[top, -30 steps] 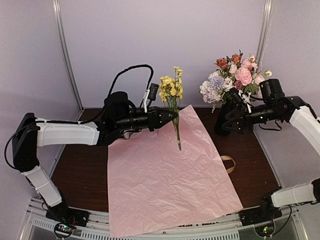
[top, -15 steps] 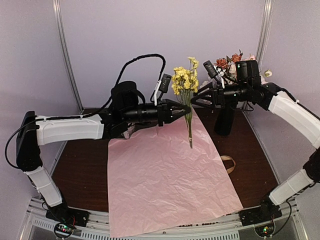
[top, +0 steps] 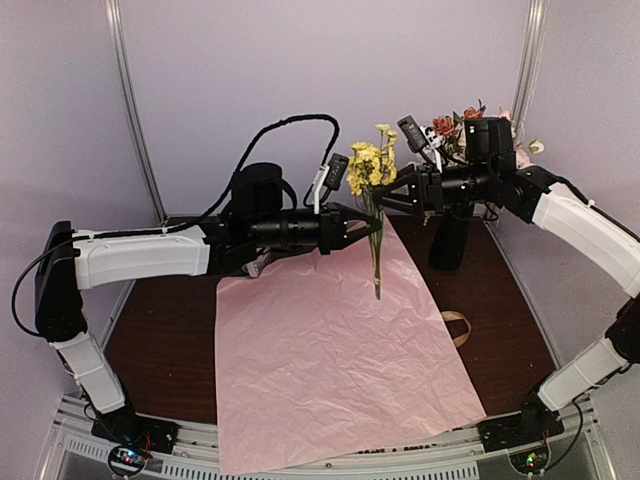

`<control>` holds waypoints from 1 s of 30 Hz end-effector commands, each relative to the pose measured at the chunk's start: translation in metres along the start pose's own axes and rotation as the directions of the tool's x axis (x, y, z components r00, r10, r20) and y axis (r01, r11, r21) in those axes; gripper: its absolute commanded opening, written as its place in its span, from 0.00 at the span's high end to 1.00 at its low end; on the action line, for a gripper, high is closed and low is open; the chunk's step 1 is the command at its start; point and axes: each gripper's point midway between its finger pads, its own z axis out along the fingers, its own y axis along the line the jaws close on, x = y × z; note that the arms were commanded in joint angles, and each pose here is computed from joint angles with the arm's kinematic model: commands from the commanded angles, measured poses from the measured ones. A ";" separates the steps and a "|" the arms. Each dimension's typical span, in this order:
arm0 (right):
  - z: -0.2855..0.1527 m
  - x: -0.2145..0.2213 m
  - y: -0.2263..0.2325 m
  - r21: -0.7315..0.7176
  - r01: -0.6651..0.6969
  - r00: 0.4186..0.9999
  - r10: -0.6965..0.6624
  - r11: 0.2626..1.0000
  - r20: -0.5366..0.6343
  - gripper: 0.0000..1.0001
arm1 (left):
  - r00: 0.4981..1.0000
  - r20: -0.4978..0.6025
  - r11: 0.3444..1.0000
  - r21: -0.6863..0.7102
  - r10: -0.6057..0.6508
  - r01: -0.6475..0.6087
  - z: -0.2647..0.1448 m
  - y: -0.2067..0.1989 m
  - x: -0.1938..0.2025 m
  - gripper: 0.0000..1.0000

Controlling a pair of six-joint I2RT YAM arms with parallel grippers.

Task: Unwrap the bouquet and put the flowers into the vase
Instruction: Pass from the left arm to the right

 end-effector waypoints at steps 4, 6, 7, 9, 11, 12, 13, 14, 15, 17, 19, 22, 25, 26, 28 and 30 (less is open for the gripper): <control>0.010 0.007 0.007 -0.033 -0.010 0.999 0.009 0.999 -0.030 0.46 | 0.999 0.030 1.000 -0.023 0.020 -0.019 0.002 0.003 -0.011 1.00; 0.013 0.009 0.004 -0.024 -0.011 0.999 0.010 1.000 -0.047 0.52 | 0.999 0.028 1.000 -0.024 0.019 -0.018 0.002 0.003 -0.012 1.00; 0.015 0.011 0.003 -0.020 -0.013 0.998 0.011 1.000 -0.058 0.55 | 0.999 0.027 1.000 -0.023 0.019 -0.018 0.002 0.003 -0.013 1.00; 0.018 0.012 0.002 -0.028 -0.011 0.997 0.009 1.000 -0.074 0.65 | 1.000 0.023 1.000 -0.023 0.017 -0.016 0.002 0.002 -0.013 1.00; 0.020 0.011 0.002 -0.040 -0.015 0.997 0.012 0.999 -0.081 0.80 | 1.000 0.017 0.999 -0.031 0.013 -0.012 0.002 0.004 -0.011 1.00; 0.020 0.010 0.002 -0.041 -0.013 0.997 0.009 0.999 -0.080 0.85 | 1.000 0.014 0.999 -0.036 0.012 -0.012 0.002 0.004 -0.011 1.00; 0.019 0.008 0.003 -0.042 -0.005 0.997 0.001 0.999 -0.077 0.91 | 1.000 0.012 0.999 -0.044 0.010 -0.010 0.001 0.006 -0.010 1.00; 0.018 0.006 0.004 -0.038 0.005 0.997 -0.007 0.999 -0.071 0.96 | 1.000 0.009 0.998 -0.056 0.007 -0.007 0.001 0.008 -0.010 1.00; 0.017 0.003 0.003 -0.027 0.013 0.998 -0.015 1.000 -0.065 1.00 | 1.000 0.007 0.997 -0.077 0.001 0.000 0.000 0.011 -0.009 1.00; 0.012 -0.003 0.003 -0.014 0.032 0.998 -0.032 0.999 -0.049 1.00 | 1.000 0.003 0.991 -0.131 -0.008 0.008 -0.003 0.019 -0.008 0.86; 0.005 -0.011 0.002 -0.001 0.052 0.998 -0.052 0.999 -0.031 1.00 | 1.000 -0.002 0.984 -0.179 -0.003 0.002 -0.008 0.026 -0.007 0.72; -0.013 -0.022 -0.006 0.054 0.084 0.996 -0.084 0.995 0.005 1.00 | 1.000 -0.003 0.977 -0.210 0.028 -0.028 -0.015 0.028 -0.005 0.59; -0.044 -0.034 -0.018 0.145 0.114 0.990 -0.125 0.983 0.069 1.00 | 0.999 -0.019 0.975 -0.216 0.046 -0.049 -0.021 0.027 -0.001 0.54; -0.056 -0.037 -0.020 0.176 0.124 0.986 -0.142 0.977 0.091 1.00 | 0.999 -0.026 0.974 -0.222 0.043 -0.047 -0.022 0.028 0.003 0.54; -0.078 -0.038 -0.024 0.242 0.152 0.976 -0.185 0.958 0.117 1.00 | 0.999 -0.034 0.972 -0.231 0.039 -0.046 -0.024 0.030 0.008 0.54; -0.097 -0.029 -0.028 0.303 0.173 0.971 -0.213 0.937 0.104 1.00 | 0.999 -0.045 0.972 -0.231 0.029 -0.039 -0.023 0.032 0.013 0.54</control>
